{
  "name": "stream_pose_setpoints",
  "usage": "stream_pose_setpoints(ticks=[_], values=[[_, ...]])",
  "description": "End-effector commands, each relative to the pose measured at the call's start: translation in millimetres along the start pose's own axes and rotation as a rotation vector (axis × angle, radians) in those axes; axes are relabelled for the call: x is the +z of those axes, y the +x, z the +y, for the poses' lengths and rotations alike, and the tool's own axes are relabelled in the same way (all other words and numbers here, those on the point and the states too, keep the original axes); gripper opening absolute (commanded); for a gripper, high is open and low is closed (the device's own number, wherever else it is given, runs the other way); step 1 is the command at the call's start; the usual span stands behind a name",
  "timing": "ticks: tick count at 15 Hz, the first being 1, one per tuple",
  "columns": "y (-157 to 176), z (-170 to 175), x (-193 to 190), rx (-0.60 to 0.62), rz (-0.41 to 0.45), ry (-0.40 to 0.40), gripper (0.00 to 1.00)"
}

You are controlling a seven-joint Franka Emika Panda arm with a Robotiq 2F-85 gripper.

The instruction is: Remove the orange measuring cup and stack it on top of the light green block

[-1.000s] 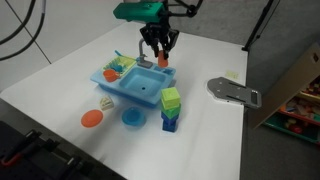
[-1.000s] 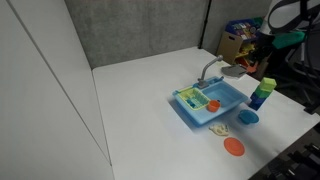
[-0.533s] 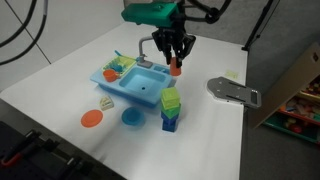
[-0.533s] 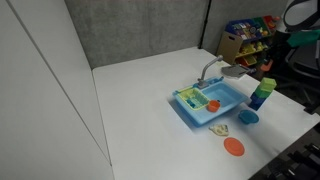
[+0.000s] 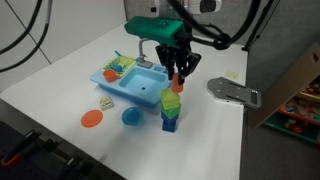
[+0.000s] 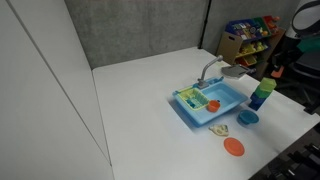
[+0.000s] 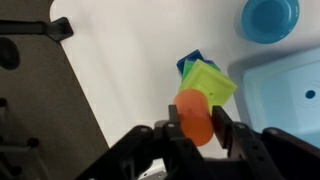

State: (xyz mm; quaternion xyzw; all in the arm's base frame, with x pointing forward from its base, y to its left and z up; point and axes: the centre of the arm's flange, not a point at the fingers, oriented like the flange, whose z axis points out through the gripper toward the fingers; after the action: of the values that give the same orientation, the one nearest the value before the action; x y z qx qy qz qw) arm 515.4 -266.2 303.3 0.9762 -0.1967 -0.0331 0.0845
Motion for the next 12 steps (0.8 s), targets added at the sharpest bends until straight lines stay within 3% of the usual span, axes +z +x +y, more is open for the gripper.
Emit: stream_pose_setpoints(ticks=[1, 12], values=[[-17.1, 7.3, -1.7, 0.003, -0.017, 0.017, 0.13], [-18.3, 4.3, 11.2, -0.030, 0.008, 0.088, 0.13]])
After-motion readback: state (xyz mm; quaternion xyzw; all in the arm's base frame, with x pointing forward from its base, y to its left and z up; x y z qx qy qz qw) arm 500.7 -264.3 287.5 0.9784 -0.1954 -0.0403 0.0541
